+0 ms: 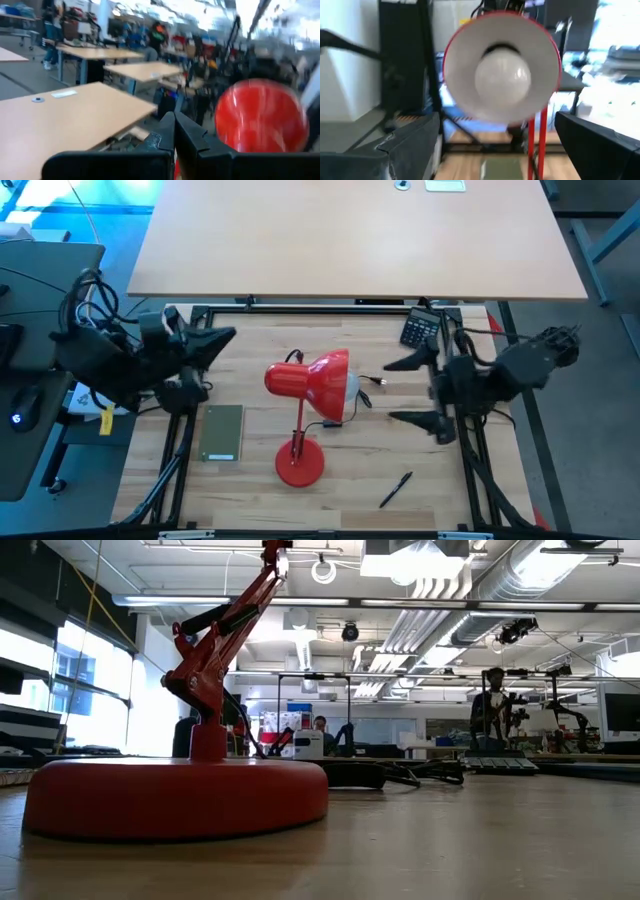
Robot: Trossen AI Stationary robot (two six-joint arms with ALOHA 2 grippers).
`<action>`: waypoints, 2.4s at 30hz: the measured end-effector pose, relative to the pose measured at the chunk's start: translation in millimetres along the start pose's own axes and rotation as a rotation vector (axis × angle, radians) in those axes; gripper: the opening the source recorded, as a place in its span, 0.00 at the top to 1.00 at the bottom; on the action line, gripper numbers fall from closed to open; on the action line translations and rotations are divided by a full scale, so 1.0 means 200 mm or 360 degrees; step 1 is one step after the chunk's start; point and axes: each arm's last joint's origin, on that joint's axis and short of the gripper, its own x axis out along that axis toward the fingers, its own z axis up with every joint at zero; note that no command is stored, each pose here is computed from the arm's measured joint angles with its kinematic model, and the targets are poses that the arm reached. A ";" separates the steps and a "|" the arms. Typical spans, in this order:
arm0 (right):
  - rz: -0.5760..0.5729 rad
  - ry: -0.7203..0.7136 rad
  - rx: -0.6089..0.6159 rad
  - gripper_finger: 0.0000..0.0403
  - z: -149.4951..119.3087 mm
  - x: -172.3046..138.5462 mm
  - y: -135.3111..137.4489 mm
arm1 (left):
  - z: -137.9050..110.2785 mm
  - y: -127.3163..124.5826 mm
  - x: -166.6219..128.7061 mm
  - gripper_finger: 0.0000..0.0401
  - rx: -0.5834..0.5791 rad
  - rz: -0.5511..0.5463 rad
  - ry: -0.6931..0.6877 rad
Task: Screw lightbulb
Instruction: Insert the white lightbulb into the red lamp
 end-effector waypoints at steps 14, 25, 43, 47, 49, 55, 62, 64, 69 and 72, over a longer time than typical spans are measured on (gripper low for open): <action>-0.0317 0.0072 -0.0013 0.03 0.03 -0.43 -0.08 | -0.25 0.19 -0.24 1.00 0.0019 0.0138 0.0165; -0.0374 0.0152 -0.0012 0.03 -0.01 -0.44 -0.08 | -0.38 0.18 -0.31 1.00 -0.0107 0.0071 0.0048; -0.0123 0.0117 0.0364 0.03 0.00 -0.40 -0.03 | -0.28 0.03 -0.20 1.00 -0.0243 0.0161 0.0059; -0.0290 0.0055 0.0271 0.03 0.01 -0.32 0.00 | -0.14 -0.03 -0.08 1.00 -0.0218 -0.0041 0.0082; -0.0397 0.0021 0.0203 0.03 0.01 -0.26 0.01 | -0.08 -0.06 0.00 1.00 -0.0210 -0.0190 -0.0020; -0.0322 0.0019 -0.0087 0.03 -0.01 -0.09 0.06 | 0.01 -0.03 0.09 1.00 -0.0180 -0.0111 -0.0229; -0.0156 -0.0429 0.1070 0.03 0.10 0.06 0.00 | -0.01 -0.02 0.16 1.00 -0.0406 -0.0113 -0.0221; 0.0025 -0.0427 0.1429 0.03 0.10 0.08 -0.04 | -0.04 -0.05 0.17 1.00 -0.0367 -0.0147 -0.0205; 0.0292 -0.0257 0.2047 0.03 0.08 0.13 -0.05 | -0.11 -0.13 0.23 1.00 -0.0091 -0.0184 -0.0168; 0.0369 -0.0151 0.2149 0.03 0.07 0.13 -0.02 | -0.14 -0.16 0.24 1.00 0.0031 -0.0184 -0.0160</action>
